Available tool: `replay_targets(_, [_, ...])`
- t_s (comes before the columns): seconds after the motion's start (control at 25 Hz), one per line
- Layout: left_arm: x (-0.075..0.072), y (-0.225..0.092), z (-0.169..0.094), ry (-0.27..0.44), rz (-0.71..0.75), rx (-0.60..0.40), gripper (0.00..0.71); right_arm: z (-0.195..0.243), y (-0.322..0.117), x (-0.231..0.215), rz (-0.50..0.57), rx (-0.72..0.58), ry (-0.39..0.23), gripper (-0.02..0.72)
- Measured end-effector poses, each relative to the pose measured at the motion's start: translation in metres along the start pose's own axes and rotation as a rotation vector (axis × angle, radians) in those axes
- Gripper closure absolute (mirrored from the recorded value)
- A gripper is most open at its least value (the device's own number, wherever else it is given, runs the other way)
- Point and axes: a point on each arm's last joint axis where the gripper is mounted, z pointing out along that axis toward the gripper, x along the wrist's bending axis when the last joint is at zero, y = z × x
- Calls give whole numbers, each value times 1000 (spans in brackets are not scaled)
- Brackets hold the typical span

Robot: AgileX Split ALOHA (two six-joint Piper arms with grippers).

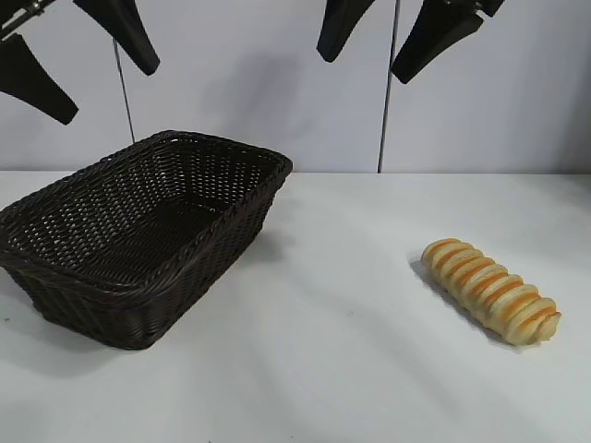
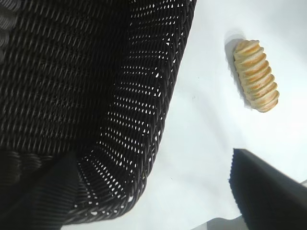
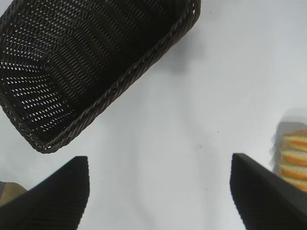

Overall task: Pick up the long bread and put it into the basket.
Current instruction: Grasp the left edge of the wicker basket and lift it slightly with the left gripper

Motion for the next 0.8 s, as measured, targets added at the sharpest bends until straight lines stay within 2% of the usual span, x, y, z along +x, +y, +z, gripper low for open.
replay_targets(0.48, [34, -25, 23, 148, -522, -89, 86, 0, 0, 0, 0, 0, 0, 122])
replay_targets(0.8, [39, -26, 29, 133, -720, -146, 86, 0, 0, 0, 0, 0, 0, 122])
